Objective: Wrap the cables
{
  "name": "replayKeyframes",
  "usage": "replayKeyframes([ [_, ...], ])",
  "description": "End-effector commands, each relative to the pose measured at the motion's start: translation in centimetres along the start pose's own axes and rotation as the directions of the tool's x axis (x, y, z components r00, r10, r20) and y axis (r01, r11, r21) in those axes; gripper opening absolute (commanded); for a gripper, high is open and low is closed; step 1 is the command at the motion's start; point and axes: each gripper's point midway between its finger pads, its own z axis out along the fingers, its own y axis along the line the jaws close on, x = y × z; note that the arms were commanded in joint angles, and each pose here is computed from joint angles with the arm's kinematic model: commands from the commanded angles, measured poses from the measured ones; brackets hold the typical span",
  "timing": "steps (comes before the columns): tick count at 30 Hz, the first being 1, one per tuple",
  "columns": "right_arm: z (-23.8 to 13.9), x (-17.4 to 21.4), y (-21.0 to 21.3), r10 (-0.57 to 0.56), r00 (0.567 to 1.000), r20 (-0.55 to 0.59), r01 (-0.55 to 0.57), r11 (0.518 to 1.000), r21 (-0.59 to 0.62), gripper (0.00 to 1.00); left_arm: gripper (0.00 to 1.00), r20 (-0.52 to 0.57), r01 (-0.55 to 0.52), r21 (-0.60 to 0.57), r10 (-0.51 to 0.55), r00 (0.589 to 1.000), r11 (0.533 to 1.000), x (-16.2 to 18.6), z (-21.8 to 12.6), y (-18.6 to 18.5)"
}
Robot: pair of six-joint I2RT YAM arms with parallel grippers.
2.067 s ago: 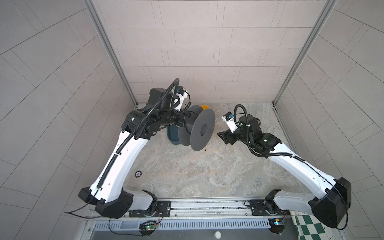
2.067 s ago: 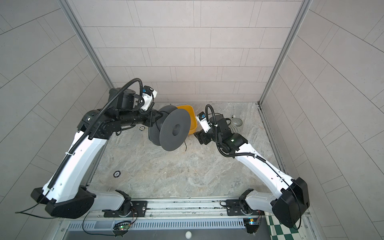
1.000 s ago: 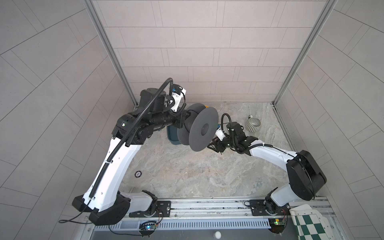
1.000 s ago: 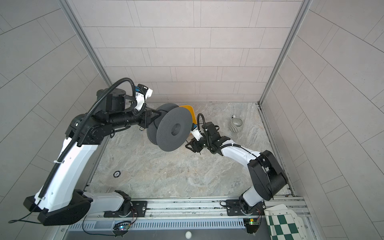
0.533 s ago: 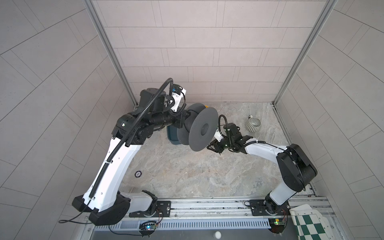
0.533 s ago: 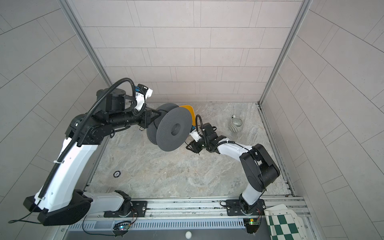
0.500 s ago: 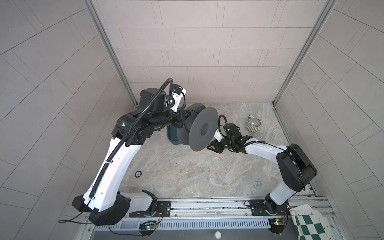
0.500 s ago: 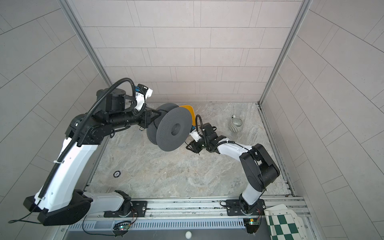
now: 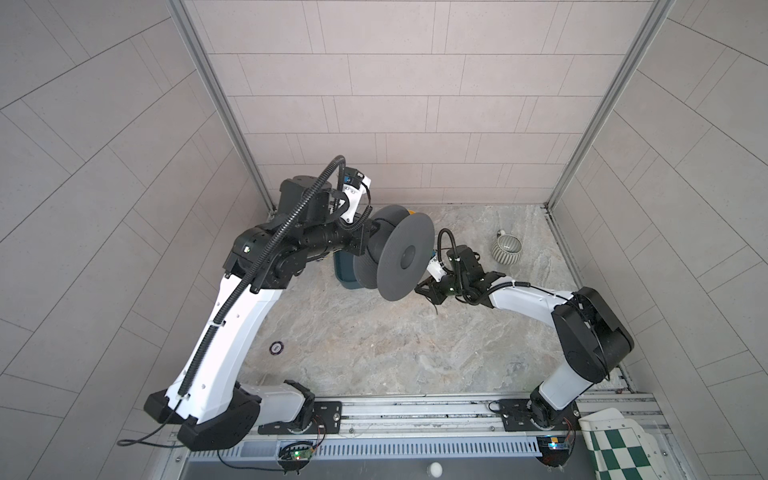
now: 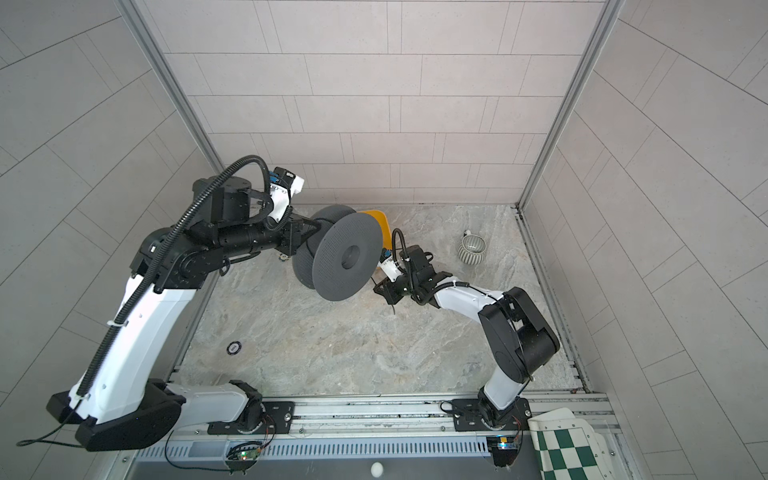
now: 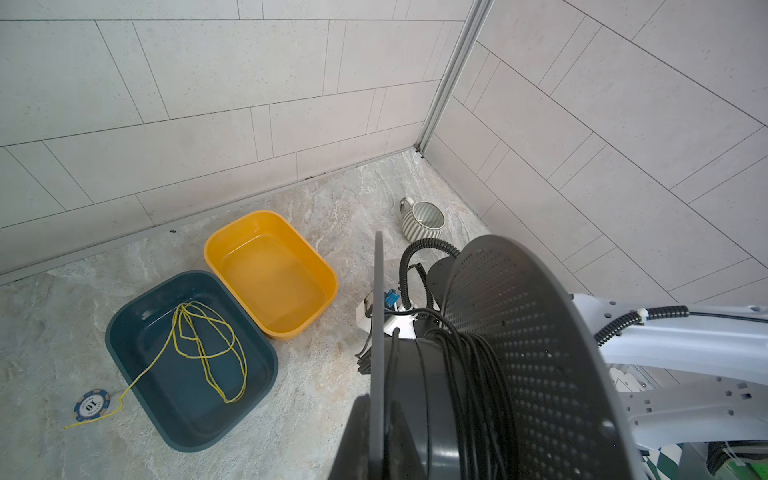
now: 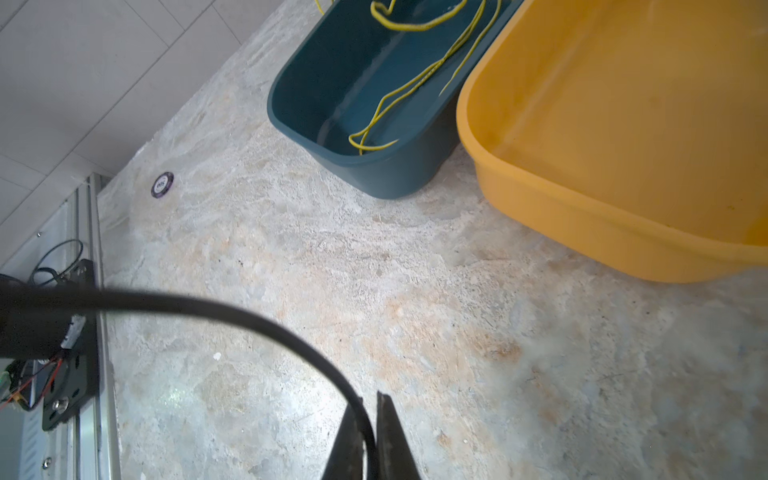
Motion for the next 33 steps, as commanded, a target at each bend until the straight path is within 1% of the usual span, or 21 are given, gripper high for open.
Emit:
replayKeyframes([
  [1, -0.2, 0.6, -0.2, 0.024, 1.0, -0.002, -0.024, 1.0, 0.019, 0.01, 0.0, 0.15, 0.008, -0.009, -0.006, 0.989, 1.0, -3.7, -2.1, -0.2],
  [4, -1.2, 0.3, -0.1, 0.033, 0.998, 0.044, -0.035, 0.998, 0.044, 0.0, 0.0, 0.157, 0.074, -0.047, -0.066, 0.985, 0.996, -3.9, -1.6, 0.9],
  [7, -2.6, 0.1, 0.3, 0.004, 0.996, 0.093, -0.012, 0.996, 0.091, 0.0, 0.0, 0.176, 0.165, -0.117, -0.143, 0.974, 0.979, -3.9, -1.1, 2.9],
  [11, -4.1, 0.3, 1.2, -0.059, 0.994, 0.095, 0.041, 0.982, 0.183, 0.0, 0.0, 0.197, 0.314, -0.196, -0.277, 0.941, 0.929, -3.5, -0.1, 6.2],
  [15, -5.3, -0.1, 3.7, -0.178, 0.981, 0.078, 0.151, 0.951, 0.269, 0.0, 0.0, 0.241, 0.396, -0.3, -0.333, 0.912, 0.868, -3.0, 0.8, 9.1],
  [19, -6.1, -1.1, 6.3, -0.266, 0.962, 0.052, 0.239, 0.922, 0.305, 0.0, 0.0, 0.284, 0.435, -0.378, -0.344, 0.895, 0.817, -2.3, 1.3, 11.2],
  [24, -6.7, -2.9, 9.9, -0.383, 0.924, 0.019, 0.357, 0.877, 0.322, 0.0, 0.0, 0.328, 0.466, -0.456, -0.344, 0.88, 0.758, -1.2, 2.0, 13.4],
  [26, -6.8, -3.6, 11.1, -0.414, 0.91, 0.006, 0.392, 0.866, 0.311, 0.0, 0.0, 0.334, 0.472, -0.47, -0.344, 0.877, 0.746, -0.9, 2.4, 13.9],
  [30, -7.2, -5.3, 13.3, -0.479, 0.878, -0.013, 0.459, 0.833, 0.309, 0.0, 0.0, 0.325, 0.474, -0.481, -0.352, 0.878, 0.737, -0.2, 3.4, 14.4],
  [33, -7.9, -7.0, 14.4, -0.5, 0.866, 0.008, 0.472, 0.823, 0.315, 0.0, 0.0, 0.304, 0.469, -0.493, -0.36, 0.882, 0.733, 0.6, 4.2, 14.7],
])
